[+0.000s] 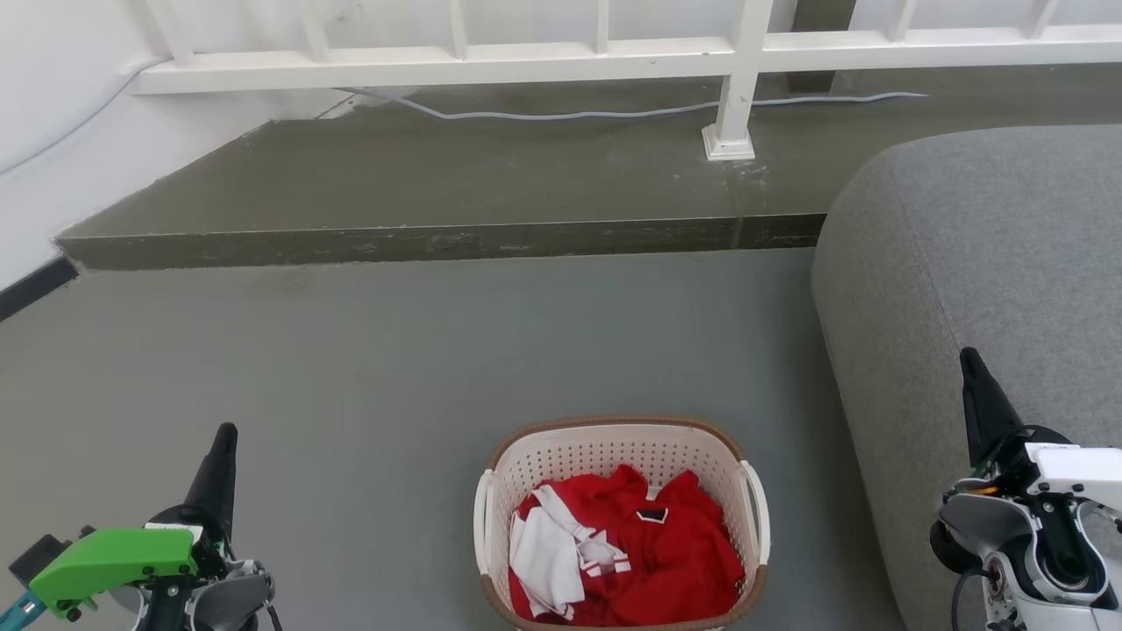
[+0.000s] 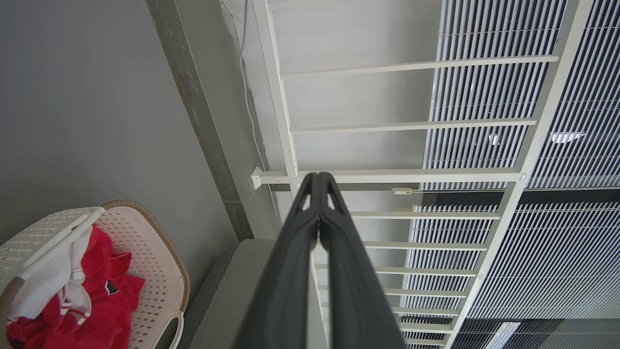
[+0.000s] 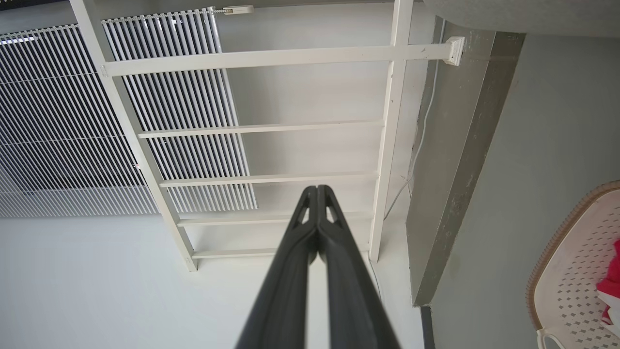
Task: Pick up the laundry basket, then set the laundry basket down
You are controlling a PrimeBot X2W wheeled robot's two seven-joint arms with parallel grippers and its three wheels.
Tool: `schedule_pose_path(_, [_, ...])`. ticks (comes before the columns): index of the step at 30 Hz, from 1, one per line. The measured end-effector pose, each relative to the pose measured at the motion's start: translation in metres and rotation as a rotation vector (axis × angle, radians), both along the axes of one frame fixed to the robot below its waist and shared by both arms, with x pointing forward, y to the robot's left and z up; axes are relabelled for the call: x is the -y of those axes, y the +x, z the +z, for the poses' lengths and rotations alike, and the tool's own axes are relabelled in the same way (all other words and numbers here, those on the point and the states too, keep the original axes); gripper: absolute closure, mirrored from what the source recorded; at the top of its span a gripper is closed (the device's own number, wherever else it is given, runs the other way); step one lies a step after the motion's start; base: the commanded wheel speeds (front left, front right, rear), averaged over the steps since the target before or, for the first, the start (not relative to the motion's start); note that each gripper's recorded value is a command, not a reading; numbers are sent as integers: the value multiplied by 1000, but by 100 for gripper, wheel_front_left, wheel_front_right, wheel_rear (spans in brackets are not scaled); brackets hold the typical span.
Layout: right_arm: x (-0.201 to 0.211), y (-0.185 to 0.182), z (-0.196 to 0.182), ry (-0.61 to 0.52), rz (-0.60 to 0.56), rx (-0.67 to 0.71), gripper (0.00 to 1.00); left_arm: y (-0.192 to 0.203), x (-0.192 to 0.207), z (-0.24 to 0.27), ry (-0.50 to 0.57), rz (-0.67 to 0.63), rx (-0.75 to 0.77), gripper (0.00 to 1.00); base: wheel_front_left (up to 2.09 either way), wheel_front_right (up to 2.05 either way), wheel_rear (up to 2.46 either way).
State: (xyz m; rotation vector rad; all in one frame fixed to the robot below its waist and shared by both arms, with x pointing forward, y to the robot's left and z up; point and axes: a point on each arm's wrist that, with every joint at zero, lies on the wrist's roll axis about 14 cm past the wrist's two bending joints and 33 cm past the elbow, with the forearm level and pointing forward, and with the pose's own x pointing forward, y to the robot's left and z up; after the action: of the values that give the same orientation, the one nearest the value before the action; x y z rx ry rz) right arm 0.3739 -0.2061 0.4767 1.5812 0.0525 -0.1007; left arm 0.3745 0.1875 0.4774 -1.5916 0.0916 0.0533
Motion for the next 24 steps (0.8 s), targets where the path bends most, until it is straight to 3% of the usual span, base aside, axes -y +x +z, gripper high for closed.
schedule_pose_path(23, [0, 0, 0, 0, 0, 0, 100, 0, 0, 0, 0, 0, 0, 100, 0, 0, 0])
schedule_pose_path(24, [0, 0, 0, 0, 0, -2, 0, 0, 0, 0, -1, 0, -1, 0, 0, 0, 0])
